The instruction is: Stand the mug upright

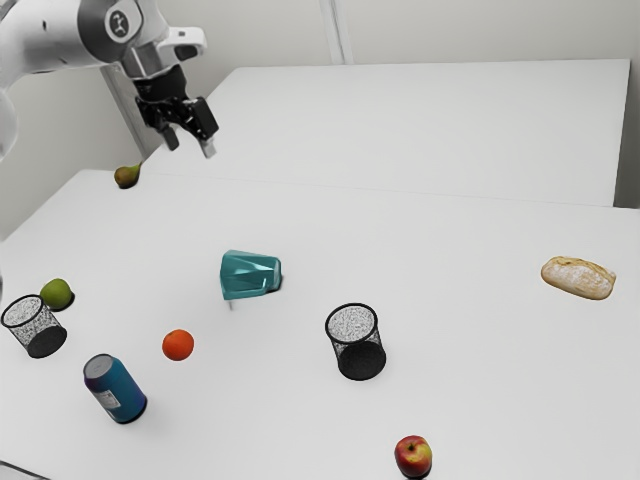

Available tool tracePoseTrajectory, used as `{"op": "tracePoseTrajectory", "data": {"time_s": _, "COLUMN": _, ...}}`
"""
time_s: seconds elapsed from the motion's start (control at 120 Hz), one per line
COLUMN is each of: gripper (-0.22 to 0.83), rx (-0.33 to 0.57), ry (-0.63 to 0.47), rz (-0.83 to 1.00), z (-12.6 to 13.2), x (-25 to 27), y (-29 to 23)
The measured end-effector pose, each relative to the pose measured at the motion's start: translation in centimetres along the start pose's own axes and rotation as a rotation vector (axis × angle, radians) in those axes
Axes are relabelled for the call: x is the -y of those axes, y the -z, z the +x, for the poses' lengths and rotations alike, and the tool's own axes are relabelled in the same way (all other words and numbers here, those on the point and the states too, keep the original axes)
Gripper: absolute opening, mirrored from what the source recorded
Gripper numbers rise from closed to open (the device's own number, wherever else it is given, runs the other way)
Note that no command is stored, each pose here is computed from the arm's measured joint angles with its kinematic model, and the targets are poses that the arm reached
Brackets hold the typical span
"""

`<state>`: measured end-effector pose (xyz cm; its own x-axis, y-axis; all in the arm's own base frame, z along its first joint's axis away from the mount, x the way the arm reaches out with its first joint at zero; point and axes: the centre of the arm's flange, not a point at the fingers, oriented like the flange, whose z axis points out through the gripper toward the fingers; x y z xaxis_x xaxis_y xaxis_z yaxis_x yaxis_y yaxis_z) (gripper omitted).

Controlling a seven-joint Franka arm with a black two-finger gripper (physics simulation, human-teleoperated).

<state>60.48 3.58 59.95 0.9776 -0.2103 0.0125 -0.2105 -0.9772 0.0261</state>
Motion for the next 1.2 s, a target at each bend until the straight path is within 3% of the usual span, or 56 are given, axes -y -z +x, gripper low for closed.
{"op": "tracePoseTrajectory", "data": {"time_s": 0.142, "gripper": 0.62, "rx": 0.012, "ry": 0.016, "rz": -0.03, "z": 0.2, "x": 0.7, "y": -1.5}}
{"op": "tracePoseTrajectory", "data": {"time_s": 0.267, "gripper": 0.61, "rx": 0.044, "ry": 0.105, "rz": -0.198, "z": 0.2, "x": 3.1, "y": -6.3}}
{"op": "tracePoseTrajectory", "data": {"time_s": 0.417, "gripper": 0.62, "rx": 0.091, "ry": 0.25, "rz": -0.446, "z": -2.5, "x": 5.7, "y": -13.5}}
{"op": "tracePoseTrajectory", "data": {"time_s": 0.533, "gripper": 0.61, "rx": 0.08, "ry": 0.294, "rz": -0.555, "z": -3.8, "x": 6.5, "y": -16.8}}
{"op": "tracePoseTrajectory", "data": {"time_s": 0.933, "gripper": 0.62, "rx": -0.034, "ry": 0.363, "rz": -0.569, "z": -5.3, "x": 14.8, "y": -22.9}}
{"op": "tracePoseTrajectory", "data": {"time_s": 1.2, "gripper": 0.61, "rx": -0.054, "ry": 0.33, "rz": -0.609, "z": -4.6, "x": 13.8, "y": -26.6}}
